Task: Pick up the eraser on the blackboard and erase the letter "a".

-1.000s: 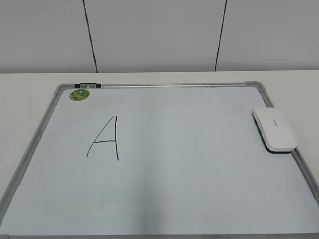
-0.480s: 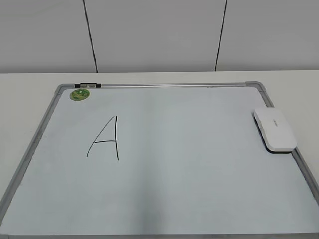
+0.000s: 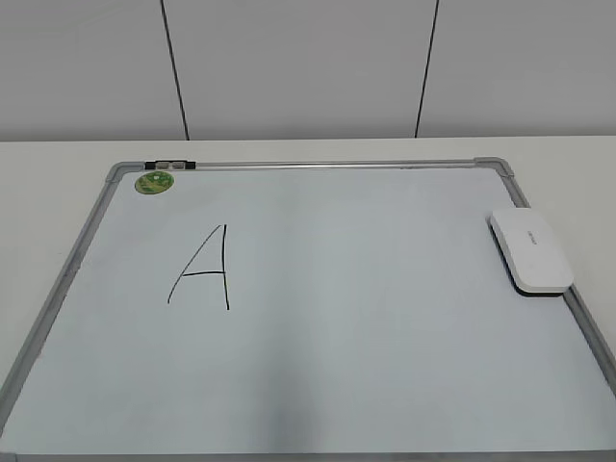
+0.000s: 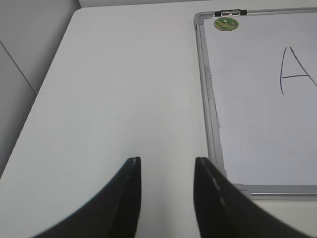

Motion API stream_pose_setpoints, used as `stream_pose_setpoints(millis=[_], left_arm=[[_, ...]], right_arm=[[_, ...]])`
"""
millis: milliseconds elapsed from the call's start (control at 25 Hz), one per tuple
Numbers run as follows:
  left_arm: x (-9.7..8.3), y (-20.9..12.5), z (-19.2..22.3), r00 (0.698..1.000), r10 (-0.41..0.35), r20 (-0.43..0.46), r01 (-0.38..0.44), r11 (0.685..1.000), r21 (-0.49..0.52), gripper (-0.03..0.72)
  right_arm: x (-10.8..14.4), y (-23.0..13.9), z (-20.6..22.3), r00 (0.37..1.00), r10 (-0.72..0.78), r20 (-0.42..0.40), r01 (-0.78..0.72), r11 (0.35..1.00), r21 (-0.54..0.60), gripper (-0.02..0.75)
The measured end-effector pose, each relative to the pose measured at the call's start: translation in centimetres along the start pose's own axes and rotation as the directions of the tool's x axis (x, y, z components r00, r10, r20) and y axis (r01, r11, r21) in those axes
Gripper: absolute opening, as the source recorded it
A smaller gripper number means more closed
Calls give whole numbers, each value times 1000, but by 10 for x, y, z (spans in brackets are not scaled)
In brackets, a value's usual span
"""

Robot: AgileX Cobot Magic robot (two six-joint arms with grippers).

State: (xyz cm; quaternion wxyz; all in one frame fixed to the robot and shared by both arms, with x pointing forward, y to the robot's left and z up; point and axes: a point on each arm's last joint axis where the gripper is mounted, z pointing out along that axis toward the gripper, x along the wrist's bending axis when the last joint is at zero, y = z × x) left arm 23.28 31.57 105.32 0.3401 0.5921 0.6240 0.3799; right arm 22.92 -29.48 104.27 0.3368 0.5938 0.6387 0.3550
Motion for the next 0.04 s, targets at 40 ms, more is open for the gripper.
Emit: stream_pose_setpoints(millis=[40], left_arm=[[0, 0, 0, 1000, 0, 0, 0, 1000, 0, 261]], right_arm=[[0, 0, 0, 1000, 0, 0, 0, 1000, 0, 555]])
